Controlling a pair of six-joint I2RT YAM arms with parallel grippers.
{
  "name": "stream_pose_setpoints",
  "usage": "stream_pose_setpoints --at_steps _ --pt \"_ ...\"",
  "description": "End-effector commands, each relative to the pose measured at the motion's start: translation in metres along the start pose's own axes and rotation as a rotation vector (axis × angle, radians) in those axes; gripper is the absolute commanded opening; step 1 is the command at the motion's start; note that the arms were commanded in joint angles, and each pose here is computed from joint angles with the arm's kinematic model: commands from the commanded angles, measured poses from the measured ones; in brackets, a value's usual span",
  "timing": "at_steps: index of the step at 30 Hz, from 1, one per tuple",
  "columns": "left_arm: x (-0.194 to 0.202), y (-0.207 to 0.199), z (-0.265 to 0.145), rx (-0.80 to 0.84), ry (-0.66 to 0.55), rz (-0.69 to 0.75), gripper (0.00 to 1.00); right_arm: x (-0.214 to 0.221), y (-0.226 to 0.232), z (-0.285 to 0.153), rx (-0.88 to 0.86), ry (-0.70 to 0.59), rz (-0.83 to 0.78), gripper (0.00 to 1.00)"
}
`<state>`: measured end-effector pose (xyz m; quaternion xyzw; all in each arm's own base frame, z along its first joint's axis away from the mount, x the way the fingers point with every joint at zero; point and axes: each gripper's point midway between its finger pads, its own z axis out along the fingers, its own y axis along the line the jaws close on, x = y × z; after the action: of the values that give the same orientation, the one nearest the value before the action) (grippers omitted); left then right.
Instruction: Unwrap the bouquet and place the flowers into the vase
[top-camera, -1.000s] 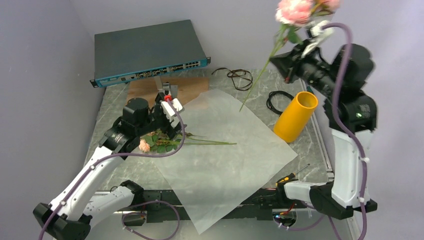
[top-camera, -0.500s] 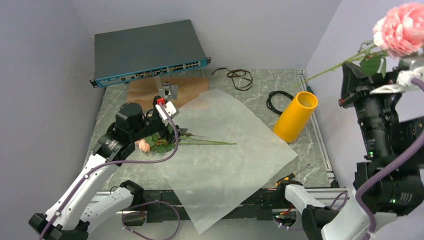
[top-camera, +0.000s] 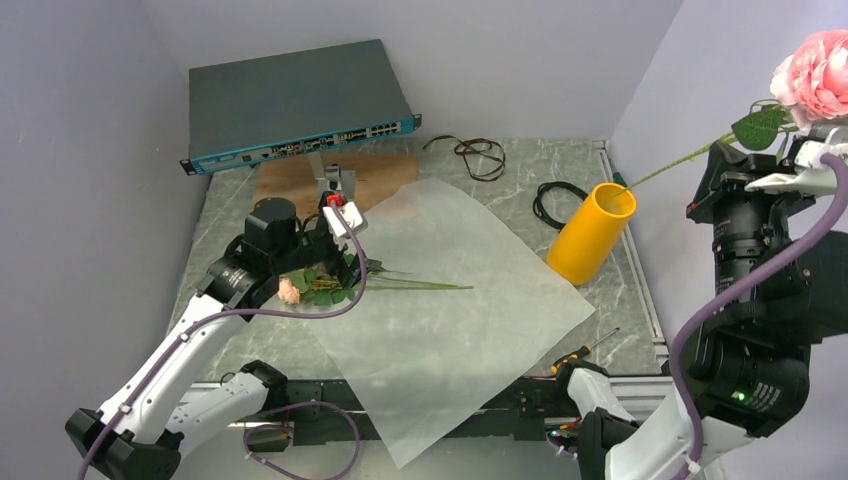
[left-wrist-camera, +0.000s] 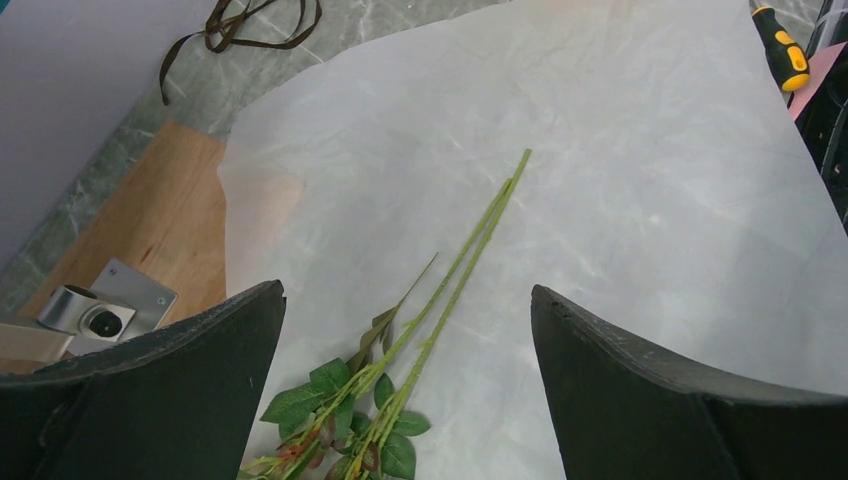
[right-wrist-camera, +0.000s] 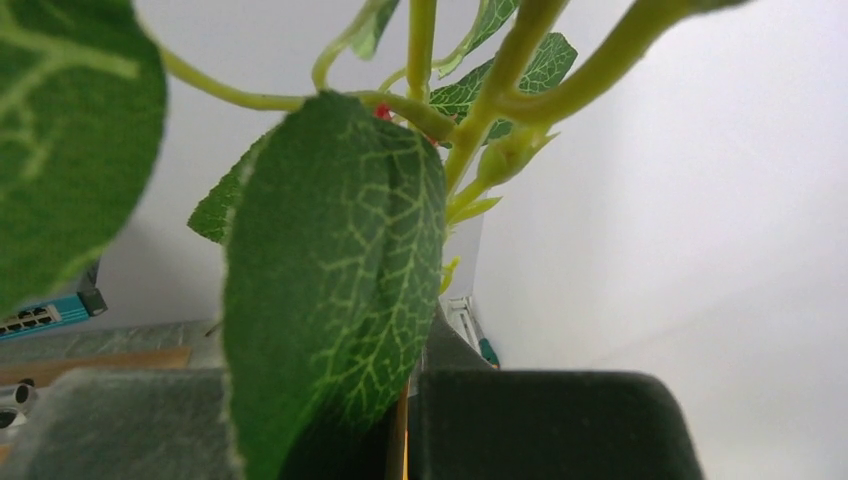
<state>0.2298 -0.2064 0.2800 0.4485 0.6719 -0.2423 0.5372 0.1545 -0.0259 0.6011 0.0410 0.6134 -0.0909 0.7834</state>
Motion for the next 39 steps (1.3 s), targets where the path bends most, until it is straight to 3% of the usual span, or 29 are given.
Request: stream_pose_setpoints --at_steps 1,15,26,34,39 --pt "-0.024 0.005 -0.001 0.004 -0.058 0.046 0.99 0.006 -0.013 0.028 0.050 0.015 0.032 0.00" --pt "-0.007 0.011 0.008 -0.012 -0.018 0.064 0.99 0.072 -0.023 0.092 0.023 0.137 0.000 0.00" --pt "0.012 0.025 0.031 -0.034 0.065 -0.006 0.99 0.224 -0.011 0.126 -0.076 0.475 0.105 0.00" --pt "0.022 0.030 0.036 -0.050 0.092 -0.010 1.00 0.287 -0.012 0.129 -0.082 0.643 0.133 0.00" --pt "0.030 0.041 0.036 -0.114 0.148 -0.083 0.99 0.290 -0.012 0.129 -0.078 0.672 0.149 0.39"
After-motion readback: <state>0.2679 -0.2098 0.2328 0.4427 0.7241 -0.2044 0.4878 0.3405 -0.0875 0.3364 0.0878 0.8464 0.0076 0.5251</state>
